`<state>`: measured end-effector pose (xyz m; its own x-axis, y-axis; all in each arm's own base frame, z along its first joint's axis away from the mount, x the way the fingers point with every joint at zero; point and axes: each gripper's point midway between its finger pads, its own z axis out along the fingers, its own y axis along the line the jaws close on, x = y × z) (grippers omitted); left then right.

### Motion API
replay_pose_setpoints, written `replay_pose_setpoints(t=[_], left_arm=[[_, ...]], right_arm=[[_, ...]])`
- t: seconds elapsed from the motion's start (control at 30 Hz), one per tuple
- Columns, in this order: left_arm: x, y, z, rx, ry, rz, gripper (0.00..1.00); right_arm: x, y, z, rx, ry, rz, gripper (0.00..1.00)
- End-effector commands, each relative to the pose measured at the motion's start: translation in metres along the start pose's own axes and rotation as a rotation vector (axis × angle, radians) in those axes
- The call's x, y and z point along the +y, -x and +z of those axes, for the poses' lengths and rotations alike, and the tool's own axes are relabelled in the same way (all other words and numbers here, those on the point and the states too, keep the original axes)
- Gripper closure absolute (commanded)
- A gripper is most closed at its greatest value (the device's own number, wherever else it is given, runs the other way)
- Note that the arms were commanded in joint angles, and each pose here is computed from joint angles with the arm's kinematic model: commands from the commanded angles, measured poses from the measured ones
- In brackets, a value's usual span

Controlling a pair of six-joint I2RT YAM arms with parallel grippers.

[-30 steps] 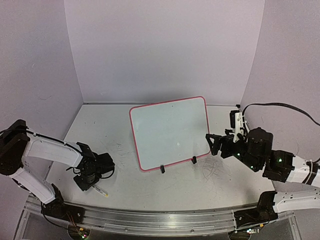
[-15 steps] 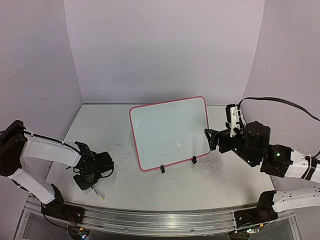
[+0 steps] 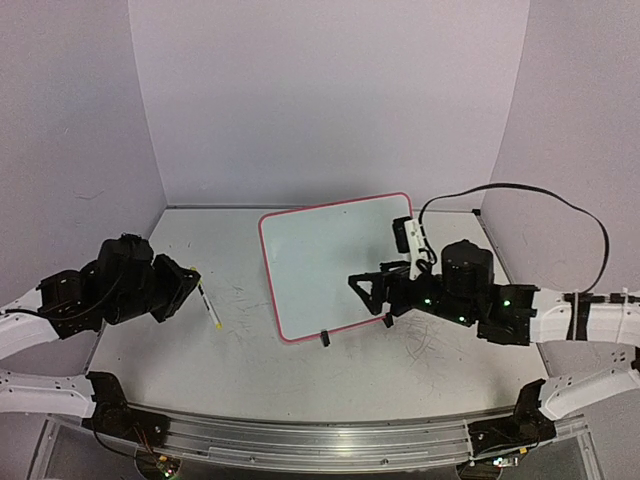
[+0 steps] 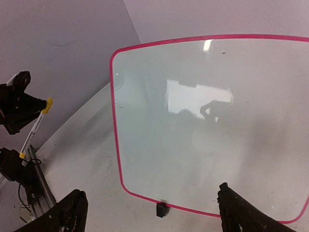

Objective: Write a sentence on the whiteboard
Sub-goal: Pick up the whiteboard marker from the center of the board, then pass from the left arm to the right

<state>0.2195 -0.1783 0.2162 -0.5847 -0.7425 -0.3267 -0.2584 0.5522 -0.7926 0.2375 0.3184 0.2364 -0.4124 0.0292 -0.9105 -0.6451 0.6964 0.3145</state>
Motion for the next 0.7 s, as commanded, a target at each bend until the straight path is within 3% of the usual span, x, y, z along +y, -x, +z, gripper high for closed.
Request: replay_pose_setpoints(t=[0.0,0.3,0.67], left_arm=[[-0.056,0.005,-0.004,-0.020,-0.236,0.040,1.00],[-0.096,-0.008,0.008,0.027,-0.371,0.023,1.00],[-0.108,-0.014,0.012,0.041,-0.445,0.009,1.00]], right_arm=[[0.084,0.046,0.029,-0.109,0.236,0.121,0.09],[0.171,0.047,0.089,-0.100,0.291,0.150,0.17],[0.162,0.030,0.120,-0.075,0.122,0.227,0.37]])
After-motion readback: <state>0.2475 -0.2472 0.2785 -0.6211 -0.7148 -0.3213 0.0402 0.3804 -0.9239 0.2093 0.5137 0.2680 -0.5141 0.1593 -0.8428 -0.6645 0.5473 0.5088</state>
